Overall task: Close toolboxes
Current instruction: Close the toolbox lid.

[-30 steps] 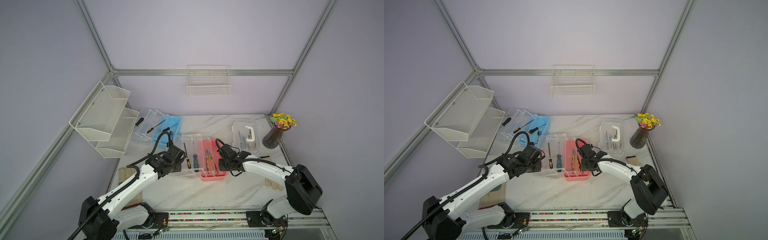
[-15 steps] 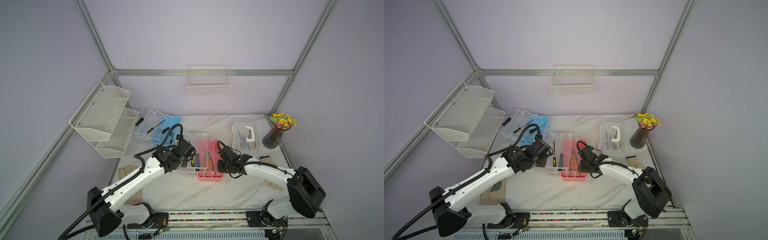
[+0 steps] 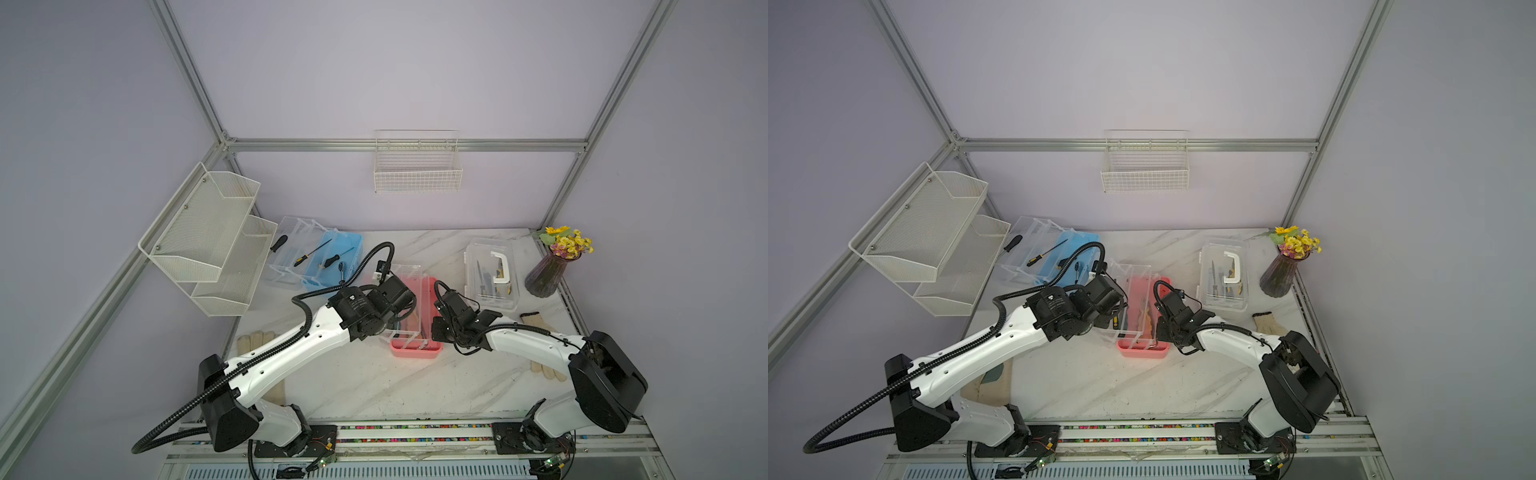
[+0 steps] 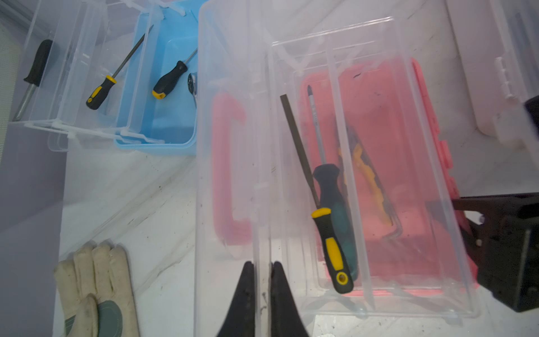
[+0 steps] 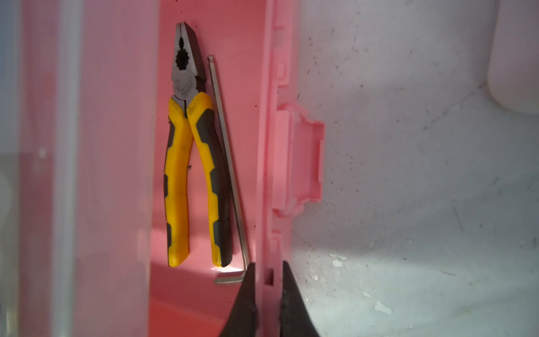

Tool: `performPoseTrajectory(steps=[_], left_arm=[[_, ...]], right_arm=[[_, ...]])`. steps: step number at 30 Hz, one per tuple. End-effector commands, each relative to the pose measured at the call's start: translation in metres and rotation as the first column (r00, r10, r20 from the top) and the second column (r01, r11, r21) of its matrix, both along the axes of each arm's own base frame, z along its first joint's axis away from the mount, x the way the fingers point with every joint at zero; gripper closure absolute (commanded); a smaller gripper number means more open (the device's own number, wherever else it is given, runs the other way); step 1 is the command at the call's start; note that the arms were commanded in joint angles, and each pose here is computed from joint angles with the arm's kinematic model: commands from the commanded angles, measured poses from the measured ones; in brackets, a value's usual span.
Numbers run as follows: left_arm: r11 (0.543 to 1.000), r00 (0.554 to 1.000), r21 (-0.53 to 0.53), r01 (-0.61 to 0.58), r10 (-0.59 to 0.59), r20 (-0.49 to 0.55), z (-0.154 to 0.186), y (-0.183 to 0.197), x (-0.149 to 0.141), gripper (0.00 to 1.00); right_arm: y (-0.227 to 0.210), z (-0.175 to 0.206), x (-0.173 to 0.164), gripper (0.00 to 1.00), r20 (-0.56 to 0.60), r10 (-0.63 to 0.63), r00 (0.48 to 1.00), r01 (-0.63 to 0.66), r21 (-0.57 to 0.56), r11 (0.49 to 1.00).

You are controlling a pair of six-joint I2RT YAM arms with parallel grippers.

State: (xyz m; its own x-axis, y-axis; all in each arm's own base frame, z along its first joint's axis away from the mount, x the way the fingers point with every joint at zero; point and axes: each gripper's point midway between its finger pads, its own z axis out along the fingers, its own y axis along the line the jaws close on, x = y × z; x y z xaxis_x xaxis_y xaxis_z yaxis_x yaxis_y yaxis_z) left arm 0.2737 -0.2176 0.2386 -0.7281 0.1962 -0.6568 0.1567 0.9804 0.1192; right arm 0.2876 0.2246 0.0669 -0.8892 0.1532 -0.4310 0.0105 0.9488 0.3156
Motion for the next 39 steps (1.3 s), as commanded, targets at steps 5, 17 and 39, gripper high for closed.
performPoseTrajectory(steps=[5,17,39], left_arm=[[0.916,0.966,-0.326,0.234,-0.257,-0.027,0.018,-0.117,-0.013,0.48],[0.902,0.977,-0.375,0.212,-0.204,0.063,0.046,-0.102,-0.002,0.11],[0.908,0.997,-0.419,0.027,-0.056,-0.057,-0.027,-0.026,0.038,0.0]], right_arm=[[0.042,0.0,-0.006,1.0,0.005,0.115,0.993,-0.115,0.131,0.985],[0.015,0.021,-0.008,0.56,-0.012,0.052,0.999,-0.051,0.053,0.997],[-0.02,0.079,-0.001,0.42,0.051,0.047,0.998,-0.055,0.179,0.982]])
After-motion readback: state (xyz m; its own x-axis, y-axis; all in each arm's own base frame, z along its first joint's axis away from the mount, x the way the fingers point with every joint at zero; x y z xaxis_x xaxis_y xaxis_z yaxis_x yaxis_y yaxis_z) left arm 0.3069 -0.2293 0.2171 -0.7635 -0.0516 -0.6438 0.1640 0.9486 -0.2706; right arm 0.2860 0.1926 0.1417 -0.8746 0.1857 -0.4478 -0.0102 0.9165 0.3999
